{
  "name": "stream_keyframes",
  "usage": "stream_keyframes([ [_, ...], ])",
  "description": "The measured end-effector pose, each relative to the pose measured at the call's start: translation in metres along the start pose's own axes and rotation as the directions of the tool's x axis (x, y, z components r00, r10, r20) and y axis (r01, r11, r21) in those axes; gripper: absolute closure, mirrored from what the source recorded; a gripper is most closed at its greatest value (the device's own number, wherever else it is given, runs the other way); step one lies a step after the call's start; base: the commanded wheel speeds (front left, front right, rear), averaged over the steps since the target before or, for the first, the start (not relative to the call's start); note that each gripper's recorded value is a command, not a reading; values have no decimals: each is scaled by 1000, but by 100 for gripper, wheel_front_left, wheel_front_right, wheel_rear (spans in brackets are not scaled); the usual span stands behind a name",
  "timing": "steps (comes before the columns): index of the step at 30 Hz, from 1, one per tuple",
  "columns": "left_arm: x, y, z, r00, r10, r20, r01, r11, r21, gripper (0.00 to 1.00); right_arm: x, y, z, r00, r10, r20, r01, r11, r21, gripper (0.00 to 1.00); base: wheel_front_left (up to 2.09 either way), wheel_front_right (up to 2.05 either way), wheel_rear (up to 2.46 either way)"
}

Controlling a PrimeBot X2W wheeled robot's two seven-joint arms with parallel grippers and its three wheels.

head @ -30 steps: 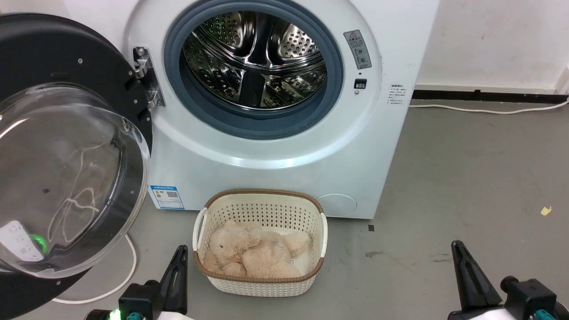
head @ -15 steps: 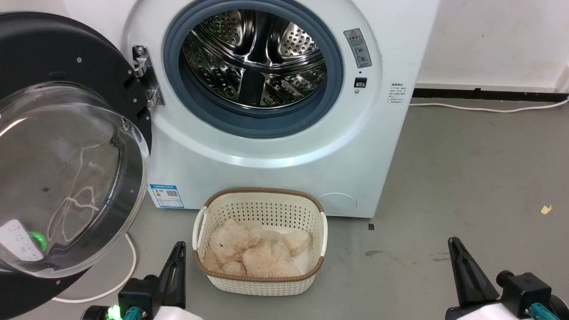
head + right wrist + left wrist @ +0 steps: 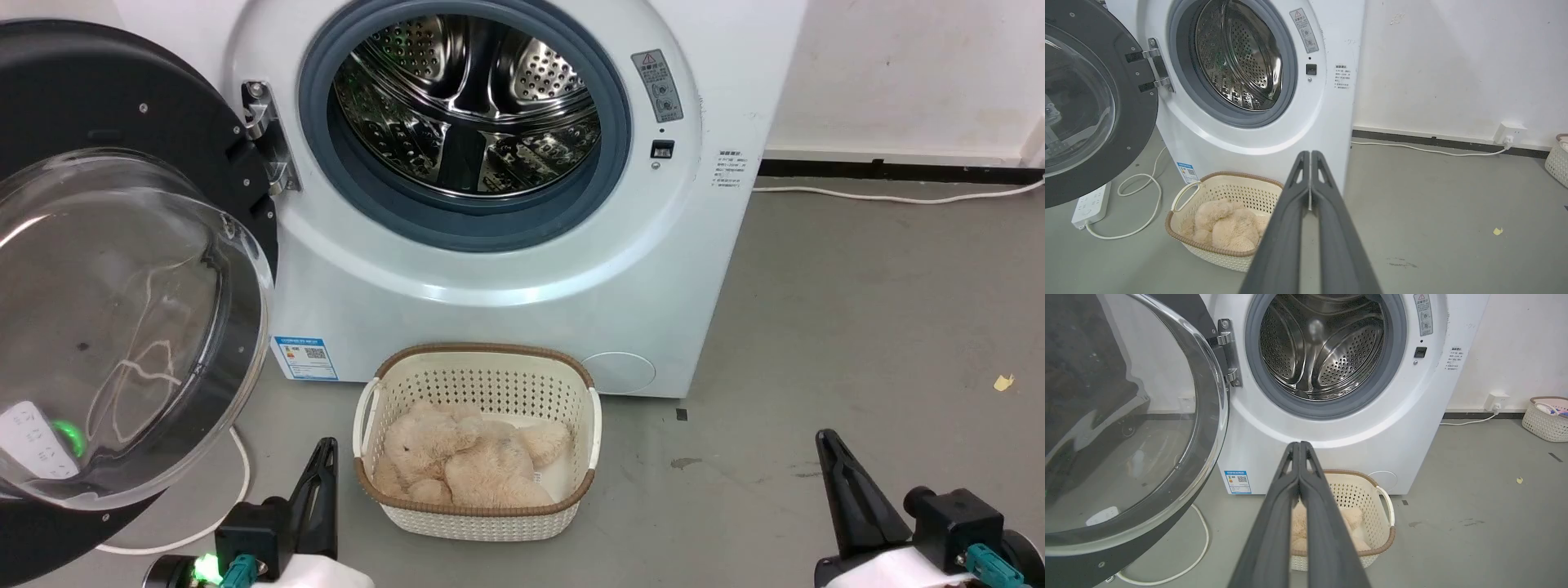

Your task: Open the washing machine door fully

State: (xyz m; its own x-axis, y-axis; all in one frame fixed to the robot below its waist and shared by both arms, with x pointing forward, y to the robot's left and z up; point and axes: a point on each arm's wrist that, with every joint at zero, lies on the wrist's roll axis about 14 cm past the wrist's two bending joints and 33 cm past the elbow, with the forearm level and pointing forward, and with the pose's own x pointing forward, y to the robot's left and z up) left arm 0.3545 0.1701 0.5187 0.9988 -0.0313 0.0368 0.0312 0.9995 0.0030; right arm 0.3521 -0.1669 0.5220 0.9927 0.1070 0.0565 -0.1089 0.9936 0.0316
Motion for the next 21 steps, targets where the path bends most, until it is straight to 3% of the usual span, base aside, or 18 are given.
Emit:
stream_keyframes([
  [21, 6, 1, 3, 1000, 5, -12, -5, 1000, 14, 100, 6, 2, 0, 1000, 8, -24, -9, 1000, -23, 100, 0, 0, 0],
])
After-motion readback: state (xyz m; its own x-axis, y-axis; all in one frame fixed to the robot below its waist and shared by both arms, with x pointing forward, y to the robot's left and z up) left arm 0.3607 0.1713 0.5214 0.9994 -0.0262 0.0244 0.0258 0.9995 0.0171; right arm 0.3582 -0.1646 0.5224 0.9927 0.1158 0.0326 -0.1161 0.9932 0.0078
